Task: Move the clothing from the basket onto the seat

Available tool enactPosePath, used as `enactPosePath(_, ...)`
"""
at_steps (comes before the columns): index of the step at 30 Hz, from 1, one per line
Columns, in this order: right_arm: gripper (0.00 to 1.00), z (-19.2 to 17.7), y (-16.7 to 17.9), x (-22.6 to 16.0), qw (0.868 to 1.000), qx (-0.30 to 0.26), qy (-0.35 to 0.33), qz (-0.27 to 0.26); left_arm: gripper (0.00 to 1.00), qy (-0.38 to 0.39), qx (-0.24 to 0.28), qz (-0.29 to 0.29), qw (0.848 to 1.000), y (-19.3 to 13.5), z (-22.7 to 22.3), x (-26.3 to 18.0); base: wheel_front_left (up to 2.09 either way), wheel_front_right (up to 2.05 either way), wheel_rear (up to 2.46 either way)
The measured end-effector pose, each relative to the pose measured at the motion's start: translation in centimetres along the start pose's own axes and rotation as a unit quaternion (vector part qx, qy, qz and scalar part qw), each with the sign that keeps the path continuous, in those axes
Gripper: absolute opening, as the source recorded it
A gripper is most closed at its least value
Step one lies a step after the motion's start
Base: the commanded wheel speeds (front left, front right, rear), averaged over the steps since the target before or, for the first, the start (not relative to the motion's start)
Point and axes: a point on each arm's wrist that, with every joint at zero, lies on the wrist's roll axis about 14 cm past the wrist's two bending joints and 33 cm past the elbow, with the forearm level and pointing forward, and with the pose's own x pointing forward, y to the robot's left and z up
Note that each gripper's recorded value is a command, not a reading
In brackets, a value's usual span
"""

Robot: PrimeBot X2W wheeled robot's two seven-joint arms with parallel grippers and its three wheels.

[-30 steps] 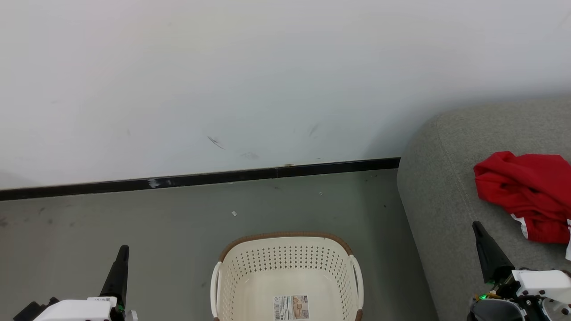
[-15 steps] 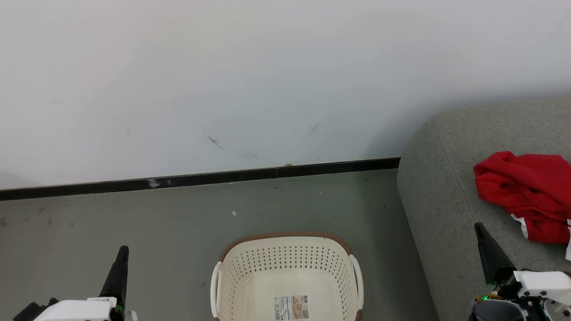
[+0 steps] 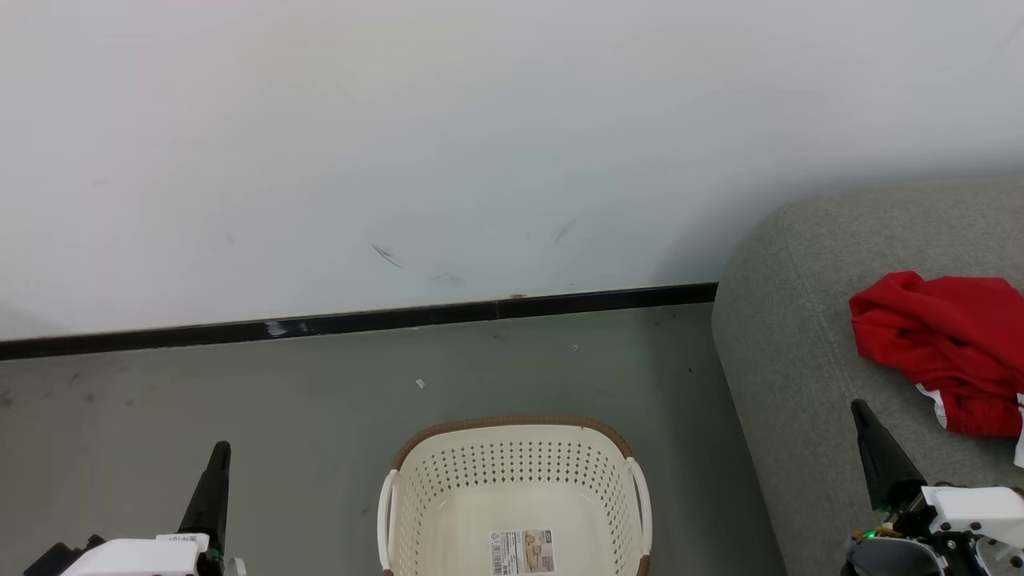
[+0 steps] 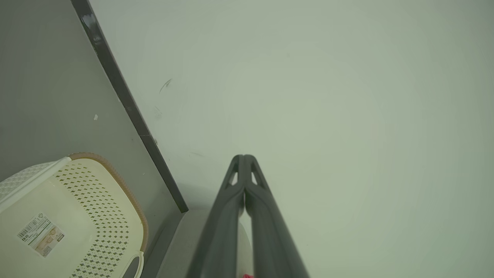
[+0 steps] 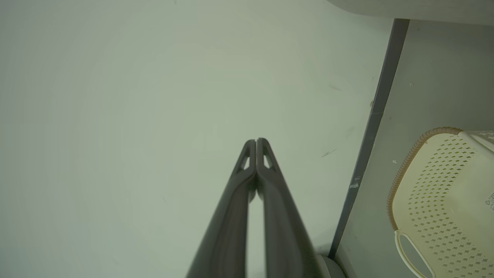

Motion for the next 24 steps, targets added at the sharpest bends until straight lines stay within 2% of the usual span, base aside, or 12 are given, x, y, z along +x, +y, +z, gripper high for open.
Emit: enactPosePath(24, 0.00, 0.01, -0.02, 0.00, 1.000, 0.001, 0.000, 0.000, 0.00, 0.002, 0.000, 0.001, 1.000, 0.07, -0.05, -0.01, 0.00, 0.00, 0.00)
